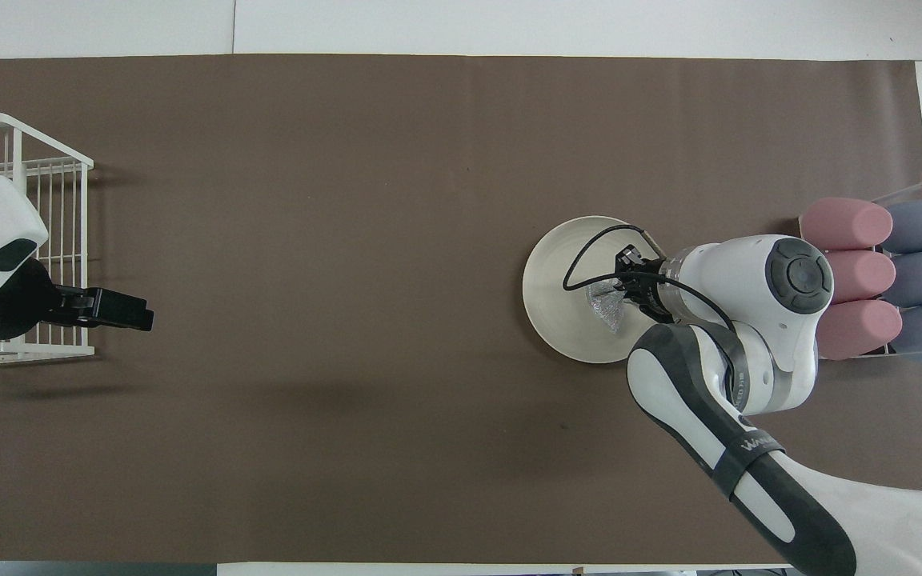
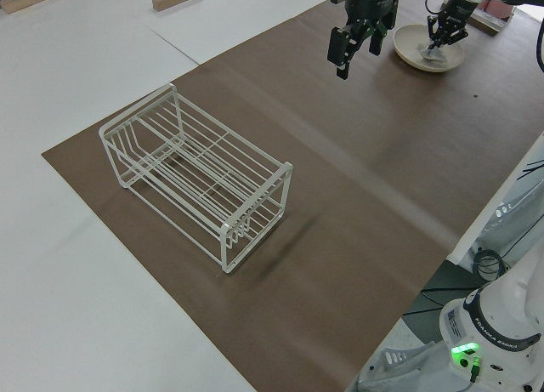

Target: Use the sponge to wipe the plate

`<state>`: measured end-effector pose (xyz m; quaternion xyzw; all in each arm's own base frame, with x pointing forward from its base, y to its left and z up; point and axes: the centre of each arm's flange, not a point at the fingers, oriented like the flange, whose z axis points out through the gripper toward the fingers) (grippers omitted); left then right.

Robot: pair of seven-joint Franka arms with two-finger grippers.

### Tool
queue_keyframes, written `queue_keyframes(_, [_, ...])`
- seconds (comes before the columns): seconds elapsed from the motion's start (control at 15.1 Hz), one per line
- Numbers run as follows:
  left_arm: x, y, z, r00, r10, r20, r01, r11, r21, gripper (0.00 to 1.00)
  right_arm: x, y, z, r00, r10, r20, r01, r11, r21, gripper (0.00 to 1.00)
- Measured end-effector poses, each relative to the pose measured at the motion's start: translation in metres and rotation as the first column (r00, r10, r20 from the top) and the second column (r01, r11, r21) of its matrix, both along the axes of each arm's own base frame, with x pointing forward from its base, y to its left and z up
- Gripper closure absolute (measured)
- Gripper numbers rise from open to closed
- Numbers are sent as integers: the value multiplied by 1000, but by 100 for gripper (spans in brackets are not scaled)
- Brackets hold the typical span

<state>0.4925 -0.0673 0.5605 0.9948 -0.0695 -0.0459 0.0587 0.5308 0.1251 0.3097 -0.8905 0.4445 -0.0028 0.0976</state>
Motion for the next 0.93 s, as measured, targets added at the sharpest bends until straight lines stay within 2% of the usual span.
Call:
queue_keyframes(0.2, [0,4,1,1000,12,2,-12,1000,0,0,-3,11,0,1000,1,-4,-1,1000,3,90])
queue_keyframes(0.66, [1,11,2,1000,25,4,-25,1000,-1,0,-32,98,2,976,-207,-73,210,977,26,90])
queue_keyframes(0.93, [1,11,2,1000,25,4,-25,1000,-1,0,-21,108,22,969,-239,-54,242,969,51,90])
